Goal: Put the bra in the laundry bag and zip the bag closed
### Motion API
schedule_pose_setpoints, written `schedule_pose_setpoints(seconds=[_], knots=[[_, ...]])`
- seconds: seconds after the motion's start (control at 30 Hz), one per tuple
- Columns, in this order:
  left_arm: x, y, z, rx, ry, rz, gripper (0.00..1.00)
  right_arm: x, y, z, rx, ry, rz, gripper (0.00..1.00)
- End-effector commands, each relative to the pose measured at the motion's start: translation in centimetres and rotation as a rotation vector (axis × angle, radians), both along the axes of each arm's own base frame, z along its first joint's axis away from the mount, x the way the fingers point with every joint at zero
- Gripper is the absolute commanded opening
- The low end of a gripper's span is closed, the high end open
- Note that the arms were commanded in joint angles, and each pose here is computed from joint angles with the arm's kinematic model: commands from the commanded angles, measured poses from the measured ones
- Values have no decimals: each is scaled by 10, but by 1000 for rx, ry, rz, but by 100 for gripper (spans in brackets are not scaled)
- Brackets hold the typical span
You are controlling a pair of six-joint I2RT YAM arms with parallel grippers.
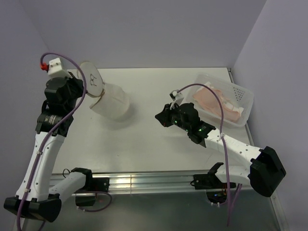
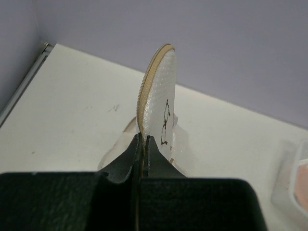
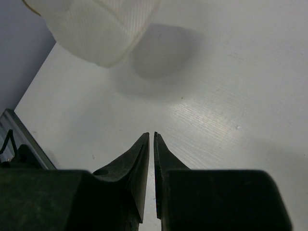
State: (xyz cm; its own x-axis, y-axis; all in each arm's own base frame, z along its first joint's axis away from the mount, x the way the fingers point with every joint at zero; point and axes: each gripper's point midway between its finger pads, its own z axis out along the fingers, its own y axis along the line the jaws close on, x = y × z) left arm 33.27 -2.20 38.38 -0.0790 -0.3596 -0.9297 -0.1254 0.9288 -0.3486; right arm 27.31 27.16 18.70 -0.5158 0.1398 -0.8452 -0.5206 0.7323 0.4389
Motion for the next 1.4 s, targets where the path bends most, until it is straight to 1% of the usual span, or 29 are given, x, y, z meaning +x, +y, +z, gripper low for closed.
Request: schedule_pose_setpoints(seconds=[0.0,0.17,0.2,0.27,0.3,0.37,0.4,0.43,0.47,0.5,0.57,0.63,0.67,0.77,0.8,0.9,0.93,1.0,1.03,1.07,1.1,1.13,1.23,1.27,1.33,1.37], knots=[[-5,14,-17,139,102,106,0,7,8,36,60,-82,0,15],[-7,4,-11,218,133,115,0,8,12,31,59,-65,13,15],[-7,-7,-11,239,138,91,0,8,13,30,56,-61,15,15],[-7,-15,-13,278,153,91,0,10,11,29,50,-63,5,16],[-5,-34,-22,301,172,41,0,11,10,29,47,-66,-3,16],[-2,-51,-42,329,206,16,0,15,4,28,36,-67,-42,16],[0,-74,-56,353,223,-26,0,16,2,27,34,-66,-56,16],[1,-84,-75,379,252,-31,0,16,0,29,36,-71,-68,16],[5,-88,-93,431,287,9,0,17,-2,28,39,-64,-83,16],[4,-106,-101,454,287,-15,0,18,-6,30,43,-72,-104,16],[12,-121,-135,521,353,-11,0,19,-12,31,60,-80,-141,16],[15,-139,-147,533,369,-29,0,18,-16,38,86,-100,-158,15],[20,-148,-162,556,398,-41,0,17,-18,38,100,-107,-166,15],[29,-173,-178,552,416,-86,1,16,-31,47,137,-143,-221,14],[30,-183,-182,545,421,-117,4,15,-37,54,156,-164,-245,13],[34,-210,-188,510,420,-173,24,13,-47,60,196,-186,-285,12],[35,-220,-186,474,416,-189,39,14,-51,61,202,-194,-303,12],[33,-228,-192,455,433,-212,53,14,-54,60,209,-194,-321,12],[31,-235,-194,410,442,-234,64,15,-55,60,209,-194,-324,12],[28,-240,-193,387,443,-260,68,16,-54,59,208,-190,-325,12],[25,-244,-194,360,442,-283,75,17,-53,55,201,-178,-326,12],[21,-251,-193,330,443,-325,77,18,-51,54,203,-174,-319,12],[12,-254,-184,269,423,-369,78,20,-45,47,193,-151,-304,12],[10,-250,-175,253,406,-365,77,20,-42,48,191,-147,-295,13],[9,-229,-171,230,409,-326,76,23,-38,42,173,-131,-288,15],[10,-218,-171,211,415,-308,75,24,-36,41,166,-124,-280,19]])
